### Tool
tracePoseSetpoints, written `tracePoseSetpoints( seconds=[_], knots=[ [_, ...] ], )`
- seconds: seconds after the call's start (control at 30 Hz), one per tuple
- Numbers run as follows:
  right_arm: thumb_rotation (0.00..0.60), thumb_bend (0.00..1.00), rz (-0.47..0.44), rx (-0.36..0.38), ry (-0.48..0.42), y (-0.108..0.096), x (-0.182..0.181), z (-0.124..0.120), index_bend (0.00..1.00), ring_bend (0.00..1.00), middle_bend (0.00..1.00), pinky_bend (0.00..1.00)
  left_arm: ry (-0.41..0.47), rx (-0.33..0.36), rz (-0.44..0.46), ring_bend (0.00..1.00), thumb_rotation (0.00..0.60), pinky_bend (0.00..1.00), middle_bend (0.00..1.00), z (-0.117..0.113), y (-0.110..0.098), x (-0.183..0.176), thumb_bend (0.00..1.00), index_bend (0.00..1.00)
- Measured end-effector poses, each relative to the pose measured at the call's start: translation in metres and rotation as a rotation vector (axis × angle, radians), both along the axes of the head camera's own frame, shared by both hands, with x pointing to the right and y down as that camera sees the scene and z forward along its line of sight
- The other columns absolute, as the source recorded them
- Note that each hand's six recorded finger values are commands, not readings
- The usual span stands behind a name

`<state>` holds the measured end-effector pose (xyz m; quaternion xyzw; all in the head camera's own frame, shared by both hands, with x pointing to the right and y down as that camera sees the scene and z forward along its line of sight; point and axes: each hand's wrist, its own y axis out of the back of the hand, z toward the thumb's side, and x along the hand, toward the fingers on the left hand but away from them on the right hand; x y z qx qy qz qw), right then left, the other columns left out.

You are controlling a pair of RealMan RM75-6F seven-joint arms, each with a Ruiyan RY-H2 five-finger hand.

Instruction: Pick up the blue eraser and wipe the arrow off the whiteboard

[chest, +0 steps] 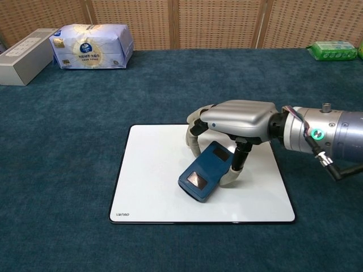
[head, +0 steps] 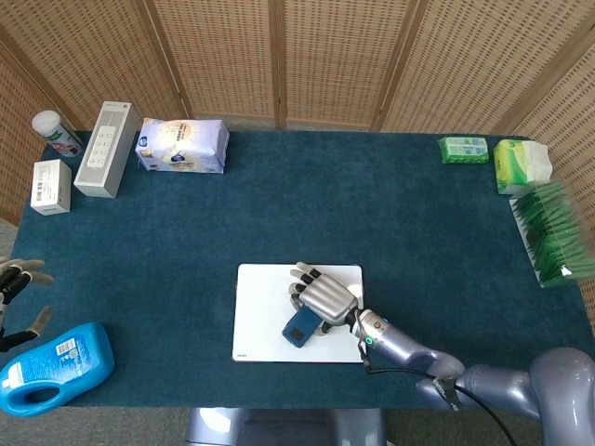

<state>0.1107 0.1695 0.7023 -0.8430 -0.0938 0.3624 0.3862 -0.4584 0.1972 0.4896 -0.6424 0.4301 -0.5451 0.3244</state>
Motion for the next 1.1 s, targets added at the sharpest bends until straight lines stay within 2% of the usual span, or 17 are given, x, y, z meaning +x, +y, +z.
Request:
tracePoseSetpoints(
  seconds=[0.47,1.1],
  knots=[
    [0.6,0.08,0.02,-0.045,-0.03,0.009,0.0,-0.001,0.67,0.0,0.1,0.0,0.0,0.0,-0.004,0.21,0.6,0.15,0.27,-0.001,0.002,-0.002,0.43,0.36],
    [0.6,0.07,0.022,-0.054,-0.051,0.006,-0.02,0.014,0.6,0.0,0.1,0.0,-0.007,0.0,-0.016,0.21,0.6,0.15,0.27,-0.002,0.004,-0.008,0.43,0.36]
  ],
)
